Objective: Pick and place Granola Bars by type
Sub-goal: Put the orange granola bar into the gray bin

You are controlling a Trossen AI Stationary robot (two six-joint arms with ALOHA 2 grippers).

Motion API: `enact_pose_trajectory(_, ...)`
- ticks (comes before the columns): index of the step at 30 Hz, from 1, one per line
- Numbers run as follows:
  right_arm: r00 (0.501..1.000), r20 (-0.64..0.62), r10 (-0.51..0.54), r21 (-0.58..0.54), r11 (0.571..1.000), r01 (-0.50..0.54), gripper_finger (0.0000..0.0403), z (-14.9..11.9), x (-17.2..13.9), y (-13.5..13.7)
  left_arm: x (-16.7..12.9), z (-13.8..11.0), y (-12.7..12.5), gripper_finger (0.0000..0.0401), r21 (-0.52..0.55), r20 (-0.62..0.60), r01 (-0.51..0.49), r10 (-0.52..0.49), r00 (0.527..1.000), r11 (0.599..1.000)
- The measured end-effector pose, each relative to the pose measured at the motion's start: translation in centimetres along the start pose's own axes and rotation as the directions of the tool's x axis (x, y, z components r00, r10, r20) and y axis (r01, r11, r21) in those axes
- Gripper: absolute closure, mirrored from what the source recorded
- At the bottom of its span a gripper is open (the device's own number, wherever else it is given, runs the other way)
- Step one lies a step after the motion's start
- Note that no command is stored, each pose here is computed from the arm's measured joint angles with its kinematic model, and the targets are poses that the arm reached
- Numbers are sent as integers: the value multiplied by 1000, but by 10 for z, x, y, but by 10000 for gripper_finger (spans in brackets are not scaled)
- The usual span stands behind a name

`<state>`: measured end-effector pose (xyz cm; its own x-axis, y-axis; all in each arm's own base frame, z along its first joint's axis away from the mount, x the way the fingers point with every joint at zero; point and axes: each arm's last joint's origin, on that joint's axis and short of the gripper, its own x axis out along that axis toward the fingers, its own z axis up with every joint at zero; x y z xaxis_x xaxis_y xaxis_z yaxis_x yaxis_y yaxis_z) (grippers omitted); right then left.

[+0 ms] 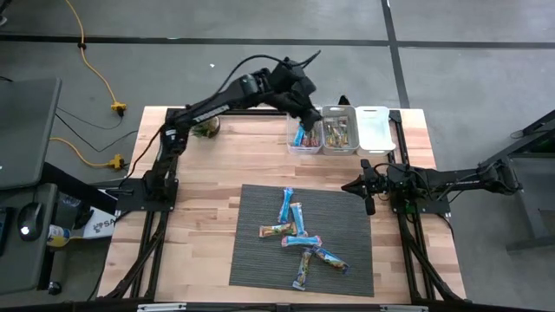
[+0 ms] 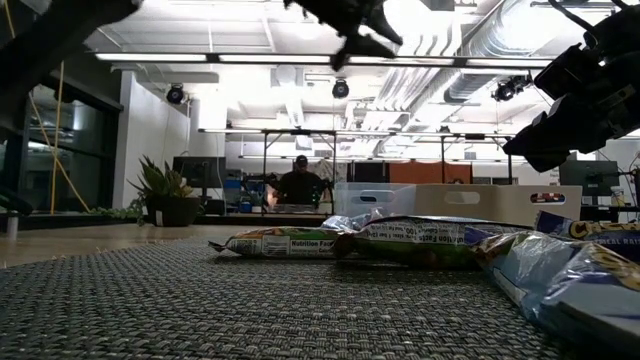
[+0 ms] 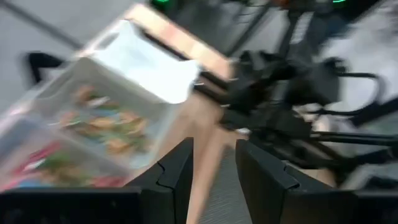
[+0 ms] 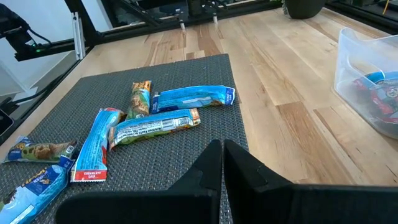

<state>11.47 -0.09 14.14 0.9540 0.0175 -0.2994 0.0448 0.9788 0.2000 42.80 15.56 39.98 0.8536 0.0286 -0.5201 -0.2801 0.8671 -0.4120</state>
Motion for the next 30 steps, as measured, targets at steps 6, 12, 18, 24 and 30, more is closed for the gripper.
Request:
enact_pose_trajectory(6, 1000, 0, 1, 0, 1000, -1, 402, 0, 0, 0, -20, -19, -10, 282, 8, -127, -239, 238, 963, 971)
enact_pose_trajectory(12, 1000, 0, 0, 0, 1000, 0, 402, 0, 0, 0, -30, -40, -23, 282, 7, -220, -486, 475, 852, 874)
enact_pose_trajectory(18, 1000, 0, 0, 0, 1000, 0, 402, 0, 0, 0, -41, -54, -52, 282, 47, -220, -539, 535, 816, 841)
enact_pose_trajectory(24, 1000, 1, 1, 0, 1000, -1, 402, 0, 0, 0, -59, -73, -87, 282, 136, -252, -525, 541, 802, 840)
enact_pose_trajectory(30, 1000, 0, 0, 0, 1000, 0, 402, 0, 0, 0, -65, -100, -122, 282, 232, -312, -485, 536, 784, 843)
